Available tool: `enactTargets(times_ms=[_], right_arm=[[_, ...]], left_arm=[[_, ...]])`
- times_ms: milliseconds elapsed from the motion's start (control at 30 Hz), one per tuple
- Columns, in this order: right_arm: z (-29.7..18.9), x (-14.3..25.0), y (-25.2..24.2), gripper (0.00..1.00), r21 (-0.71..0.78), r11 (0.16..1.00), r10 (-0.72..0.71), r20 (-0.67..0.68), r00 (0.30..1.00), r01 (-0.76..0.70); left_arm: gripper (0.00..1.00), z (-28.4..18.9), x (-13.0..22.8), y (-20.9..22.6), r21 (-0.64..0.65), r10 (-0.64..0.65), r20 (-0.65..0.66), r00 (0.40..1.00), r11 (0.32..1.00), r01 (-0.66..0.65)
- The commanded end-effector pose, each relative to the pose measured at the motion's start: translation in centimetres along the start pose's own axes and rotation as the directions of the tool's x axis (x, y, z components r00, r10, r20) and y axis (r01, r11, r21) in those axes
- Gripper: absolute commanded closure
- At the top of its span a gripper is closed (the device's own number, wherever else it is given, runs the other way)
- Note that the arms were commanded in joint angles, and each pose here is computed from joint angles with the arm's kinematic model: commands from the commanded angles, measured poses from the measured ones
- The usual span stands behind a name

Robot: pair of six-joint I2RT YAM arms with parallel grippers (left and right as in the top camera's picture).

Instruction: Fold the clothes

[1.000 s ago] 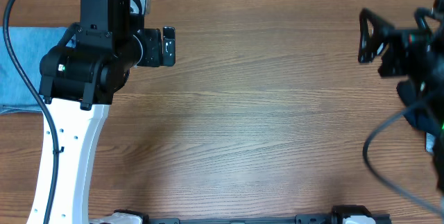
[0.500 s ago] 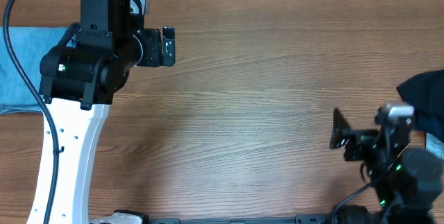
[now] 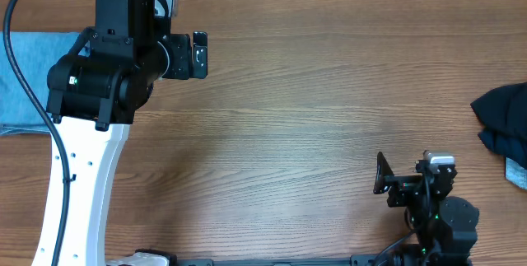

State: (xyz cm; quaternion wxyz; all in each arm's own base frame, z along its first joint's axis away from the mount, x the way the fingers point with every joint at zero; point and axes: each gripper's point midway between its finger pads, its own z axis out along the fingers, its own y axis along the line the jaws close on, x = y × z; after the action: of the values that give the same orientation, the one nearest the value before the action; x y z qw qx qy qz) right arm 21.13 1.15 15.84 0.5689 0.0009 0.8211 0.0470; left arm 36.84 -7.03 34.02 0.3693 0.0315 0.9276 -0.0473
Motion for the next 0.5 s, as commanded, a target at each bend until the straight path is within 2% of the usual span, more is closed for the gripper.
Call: enactTargets(times_ms=[0, 467], right_arm=[[0.5, 1.1, 0.2, 0.00, -0.018, 1.000, -0.001, 0.016, 1.000, 0.002], [1.8, 3.8, 0.0, 0.00, -0.020, 1.000, 0.005, -0.041, 0.999, -0.006]], left_arm=[[0.00, 0.1, 0.1, 0.0, -0.005, 0.012, -0.004, 1.000, 1.000, -0.012], [0.00, 0.1, 0.1, 0.0, -0.005, 0.012, -0.004, 1.000, 1.000, -0.012]])
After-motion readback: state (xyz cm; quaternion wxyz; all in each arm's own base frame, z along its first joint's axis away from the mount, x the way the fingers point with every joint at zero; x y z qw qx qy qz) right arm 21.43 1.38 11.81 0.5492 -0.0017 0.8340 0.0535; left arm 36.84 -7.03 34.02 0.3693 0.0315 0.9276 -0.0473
